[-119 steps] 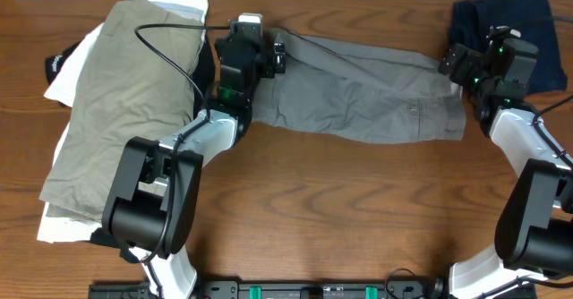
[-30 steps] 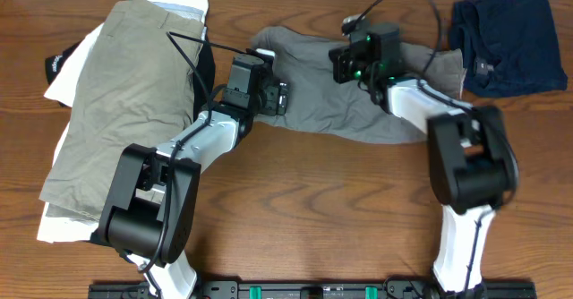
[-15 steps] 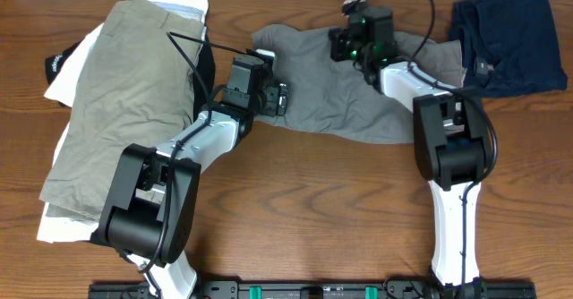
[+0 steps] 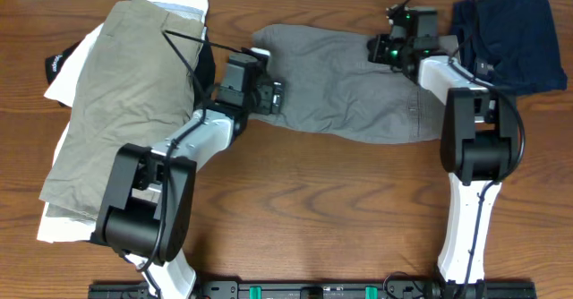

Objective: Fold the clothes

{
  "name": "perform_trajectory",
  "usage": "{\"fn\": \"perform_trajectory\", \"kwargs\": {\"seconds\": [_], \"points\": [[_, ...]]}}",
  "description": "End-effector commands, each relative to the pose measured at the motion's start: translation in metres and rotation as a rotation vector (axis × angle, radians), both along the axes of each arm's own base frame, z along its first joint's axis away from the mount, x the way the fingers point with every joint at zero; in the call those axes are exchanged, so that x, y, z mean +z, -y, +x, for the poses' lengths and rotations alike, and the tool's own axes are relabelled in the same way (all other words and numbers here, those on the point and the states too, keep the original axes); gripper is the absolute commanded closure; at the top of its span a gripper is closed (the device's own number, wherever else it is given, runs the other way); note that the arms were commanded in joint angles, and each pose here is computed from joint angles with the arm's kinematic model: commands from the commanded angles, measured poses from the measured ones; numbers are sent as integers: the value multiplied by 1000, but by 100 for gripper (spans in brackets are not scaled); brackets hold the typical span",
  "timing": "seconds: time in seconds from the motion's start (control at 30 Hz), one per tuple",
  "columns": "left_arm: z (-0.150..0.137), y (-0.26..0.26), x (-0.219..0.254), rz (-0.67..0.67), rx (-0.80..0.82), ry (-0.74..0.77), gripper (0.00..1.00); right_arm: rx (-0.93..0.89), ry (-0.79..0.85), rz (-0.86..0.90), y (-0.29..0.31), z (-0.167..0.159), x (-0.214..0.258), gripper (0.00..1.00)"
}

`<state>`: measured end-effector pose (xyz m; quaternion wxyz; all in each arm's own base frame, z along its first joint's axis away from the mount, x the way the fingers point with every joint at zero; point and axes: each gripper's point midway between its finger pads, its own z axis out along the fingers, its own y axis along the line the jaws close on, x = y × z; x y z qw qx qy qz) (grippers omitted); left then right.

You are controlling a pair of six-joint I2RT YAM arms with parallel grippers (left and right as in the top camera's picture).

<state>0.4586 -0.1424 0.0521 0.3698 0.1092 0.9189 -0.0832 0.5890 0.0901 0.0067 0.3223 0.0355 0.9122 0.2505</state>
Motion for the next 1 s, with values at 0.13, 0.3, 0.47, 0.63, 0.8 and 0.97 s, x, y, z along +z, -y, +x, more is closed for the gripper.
{"fn": "perform_trajectory", "kwargs": {"seconds": [0.13,0.3,0.47,0.63,0.8,0.97], "points": [[9,-22,1,16,37,1,11,-88,44,-100,78,-9,83,97],[9,-22,1,16,38,1,11,-150,-45,-132,129,-29,71,97],[9,-28,1,18,49,-4,11,-176,-120,-94,153,-49,66,99],[5,-34,-3,26,58,-32,11,-179,-195,-70,157,-76,82,89],[-5,-16,-1,-9,-56,-62,11,-180,-339,-43,156,-116,84,73],[-2,-2,17,-56,-115,-89,11,-188,-462,-77,164,-146,68,74]]}}
